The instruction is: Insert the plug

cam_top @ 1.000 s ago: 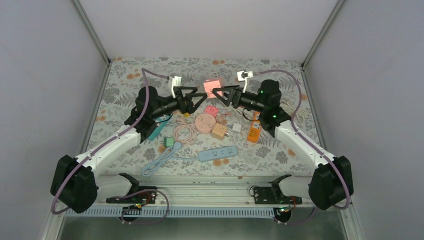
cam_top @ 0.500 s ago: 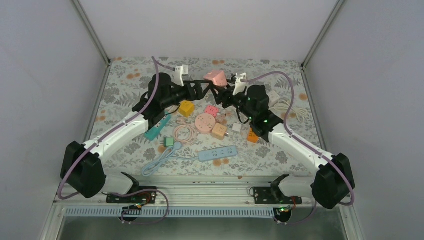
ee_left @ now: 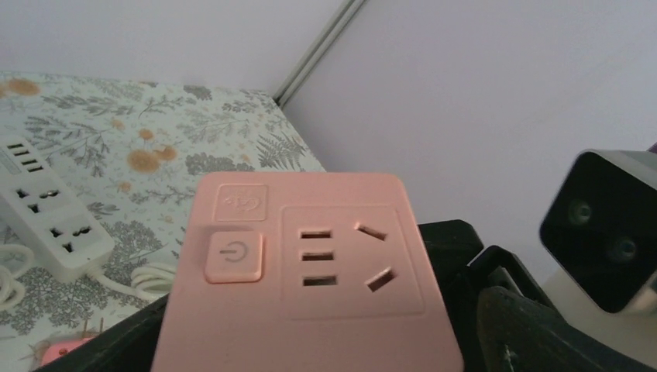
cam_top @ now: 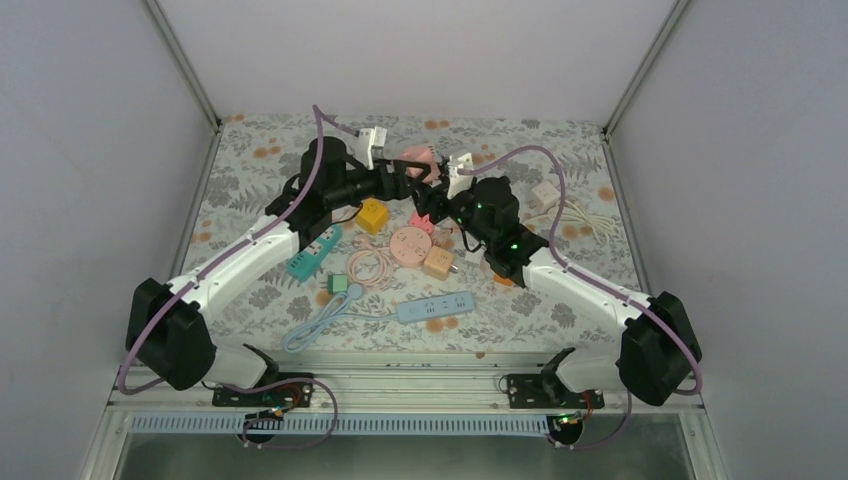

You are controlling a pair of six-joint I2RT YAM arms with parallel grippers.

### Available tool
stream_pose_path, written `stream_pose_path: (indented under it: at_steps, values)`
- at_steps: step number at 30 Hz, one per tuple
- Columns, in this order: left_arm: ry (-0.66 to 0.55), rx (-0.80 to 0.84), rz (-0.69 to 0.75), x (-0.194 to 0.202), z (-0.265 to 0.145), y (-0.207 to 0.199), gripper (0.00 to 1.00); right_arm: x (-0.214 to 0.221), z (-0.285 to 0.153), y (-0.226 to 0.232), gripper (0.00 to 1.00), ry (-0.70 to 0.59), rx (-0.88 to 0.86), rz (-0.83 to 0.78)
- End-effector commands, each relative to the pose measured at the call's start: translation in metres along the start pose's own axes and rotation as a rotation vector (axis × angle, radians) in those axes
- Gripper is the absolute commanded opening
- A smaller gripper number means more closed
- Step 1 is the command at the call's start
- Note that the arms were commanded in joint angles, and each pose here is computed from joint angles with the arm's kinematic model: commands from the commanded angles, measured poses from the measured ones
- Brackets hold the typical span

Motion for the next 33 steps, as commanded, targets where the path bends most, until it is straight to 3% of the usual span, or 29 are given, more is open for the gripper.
stream_pose_path:
  at_steps: [1, 8, 11, 13, 15, 20, 25, 29, 33]
  values:
    - [0.024, 0.0, 0.034, 0.001, 0.008, 0.002, 0.83, -0.02, -0.003, 0.005, 0.6, -0.09, -0.004, -0.041]
    - [0.046, 0.032, 0.125, 0.003, 0.014, 0.0, 0.52, -0.013, 0.0, 0.005, 0.63, -0.014, -0.022, -0.059]
    - [0.042, 0.037, 0.244, -0.001, 0.014, -0.001, 0.45, -0.013, -0.005, 0.006, 0.8, 0.035, -0.06, -0.077]
    - [0.028, 0.03, 0.355, -0.005, 0.012, -0.001, 0.44, -0.017, -0.012, 0.005, 0.95, 0.08, -0.095, -0.107]
    - [0.024, 0.026, 0.476, -0.006, 0.009, 0.001, 0.44, -0.026, -0.023, 0.003, 1.0, 0.103, -0.111, -0.157]
    - [0.022, 0.121, 0.808, 0.007, -0.004, -0.01, 0.45, -0.058, -0.058, 0.005, 1.0, 0.109, -0.183, -0.357]
    - [0.001, 0.239, 1.1, 0.023, -0.017, -0.024, 0.47, -0.052, -0.075, 0.017, 1.0, 0.141, -0.322, -0.585]
    - [0.059, 0.342, 1.223, 0.034, -0.023, -0.033, 0.47, -0.044, -0.07, 0.024, 0.99, 0.218, -0.43, -0.64]
    - [0.15, 0.421, 1.259, 0.044, -0.028, -0.035, 0.47, -0.036, -0.074, 0.038, 0.98, 0.273, -0.586, -0.643]
Point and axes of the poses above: each gripper's point midway between its finger pads, its own z axis out along the fingers, its own y axis along the line the jaws close on, x = y × z, the point moved 3 cm from there along -z, back along the fingers, and after that the axes turned 9 degrees about z, right-handed, at the moved point
